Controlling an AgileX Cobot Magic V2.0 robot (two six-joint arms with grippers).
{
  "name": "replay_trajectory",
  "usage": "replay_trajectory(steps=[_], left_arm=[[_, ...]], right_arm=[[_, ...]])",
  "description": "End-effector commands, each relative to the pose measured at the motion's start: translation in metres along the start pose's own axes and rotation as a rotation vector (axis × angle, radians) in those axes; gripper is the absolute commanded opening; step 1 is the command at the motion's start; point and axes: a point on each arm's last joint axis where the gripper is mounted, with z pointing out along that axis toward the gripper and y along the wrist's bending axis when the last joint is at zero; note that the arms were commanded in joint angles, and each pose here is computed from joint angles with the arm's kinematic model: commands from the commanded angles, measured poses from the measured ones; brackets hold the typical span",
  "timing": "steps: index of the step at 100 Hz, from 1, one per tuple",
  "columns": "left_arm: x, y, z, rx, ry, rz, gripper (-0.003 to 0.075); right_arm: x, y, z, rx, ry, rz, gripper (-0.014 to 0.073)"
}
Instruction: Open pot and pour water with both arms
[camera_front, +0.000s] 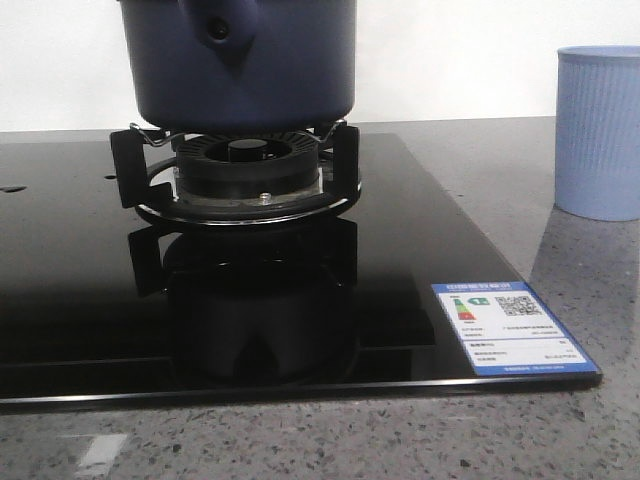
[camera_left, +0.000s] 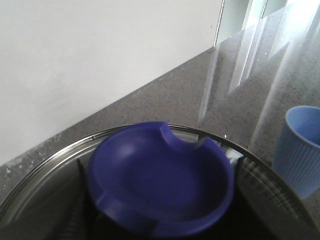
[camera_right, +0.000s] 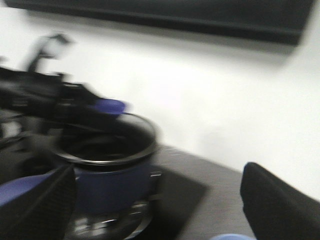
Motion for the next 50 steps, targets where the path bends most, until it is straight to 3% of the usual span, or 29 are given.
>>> replay_trajectory(steps=[1,13,32,50], left_arm=[[-0.051,-0.018,-0.030,0.016,-0.172,0.032,0.0232],[-0.072,-0.028,-0.051,0.014,-0.241,0.071,0.0232],[-0.087,-0.043,-0.075,0.035,-0.301,0.112,0.0232],[-0.091,-0.049,-0.082,0.066,-0.319,0.119,0.0232]], right_arm=[[-0.002,-0.019,0.002,0.203,-0.069,-0.024,0.0603],[0.024,-0.030,0.006,0.324,-0.038,-0.007,0.0603],[0.082,-0.031,0.024,0.290,0.170,0.047,0.0603],[0.104,-0.034,0.038,0.284,0.276,0.075,0.0603]])
